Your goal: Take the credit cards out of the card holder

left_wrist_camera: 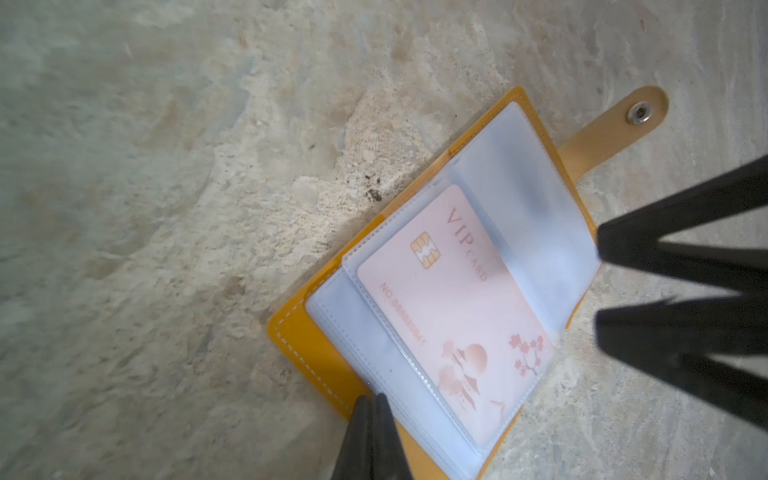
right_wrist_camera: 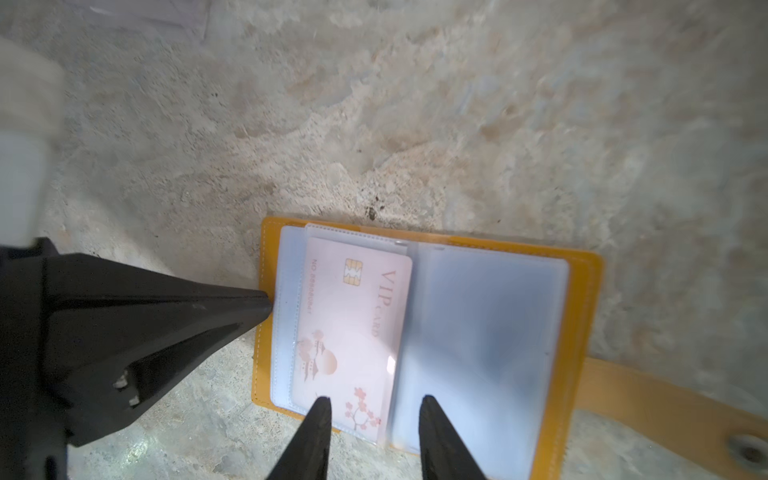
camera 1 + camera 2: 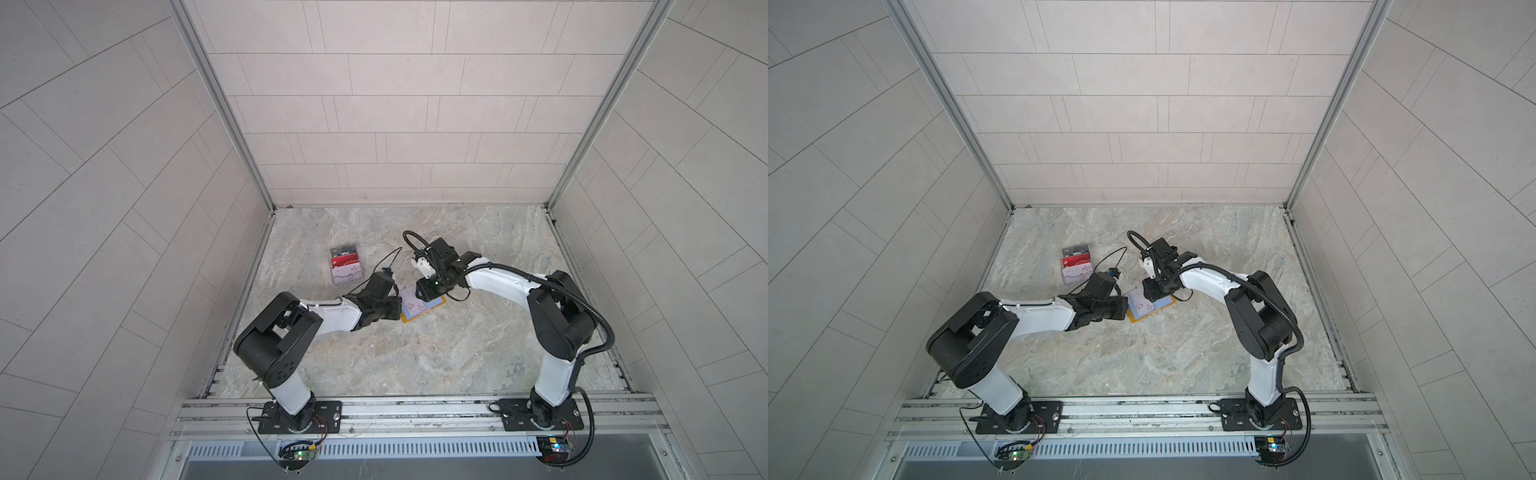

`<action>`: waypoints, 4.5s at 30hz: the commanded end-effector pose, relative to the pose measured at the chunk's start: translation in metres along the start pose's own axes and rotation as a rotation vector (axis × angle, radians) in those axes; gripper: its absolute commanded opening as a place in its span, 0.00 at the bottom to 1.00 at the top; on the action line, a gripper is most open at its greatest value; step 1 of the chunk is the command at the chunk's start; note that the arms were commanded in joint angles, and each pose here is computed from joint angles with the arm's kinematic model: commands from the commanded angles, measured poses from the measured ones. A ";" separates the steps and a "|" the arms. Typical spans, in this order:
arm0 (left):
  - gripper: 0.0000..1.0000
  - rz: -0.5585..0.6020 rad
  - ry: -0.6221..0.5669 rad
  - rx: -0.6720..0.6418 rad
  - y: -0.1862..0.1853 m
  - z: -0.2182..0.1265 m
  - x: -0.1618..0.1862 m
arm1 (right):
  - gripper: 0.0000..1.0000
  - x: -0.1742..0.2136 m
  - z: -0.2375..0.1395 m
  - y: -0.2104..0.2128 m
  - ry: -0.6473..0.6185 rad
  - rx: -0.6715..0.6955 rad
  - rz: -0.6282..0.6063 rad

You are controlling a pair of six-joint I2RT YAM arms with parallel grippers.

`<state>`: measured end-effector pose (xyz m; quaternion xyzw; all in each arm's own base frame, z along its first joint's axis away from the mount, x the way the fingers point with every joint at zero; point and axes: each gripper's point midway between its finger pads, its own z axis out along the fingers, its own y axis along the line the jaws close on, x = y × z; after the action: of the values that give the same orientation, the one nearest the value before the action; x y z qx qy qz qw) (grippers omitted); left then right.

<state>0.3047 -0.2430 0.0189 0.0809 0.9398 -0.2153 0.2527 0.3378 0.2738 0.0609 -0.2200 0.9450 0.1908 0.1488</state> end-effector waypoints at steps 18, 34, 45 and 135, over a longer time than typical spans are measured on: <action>0.00 0.089 0.144 -0.035 0.016 0.006 0.020 | 0.37 0.021 0.024 0.001 0.038 -0.059 0.157; 0.00 0.237 0.188 -0.018 0.008 0.001 0.012 | 0.35 0.030 0.010 0.033 -0.011 -0.267 0.249; 0.00 0.245 0.191 -0.005 0.005 0.001 0.013 | 0.33 0.009 0.008 0.026 -0.088 -0.352 0.369; 0.00 0.206 0.206 -0.051 0.017 0.005 0.021 | 0.29 -0.001 0.005 0.047 -0.119 -0.638 0.398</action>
<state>0.3047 -0.2417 0.0188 0.1998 0.9391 -0.1813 0.2129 0.3147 0.3149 0.0472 -0.0481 0.8708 0.4846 0.0668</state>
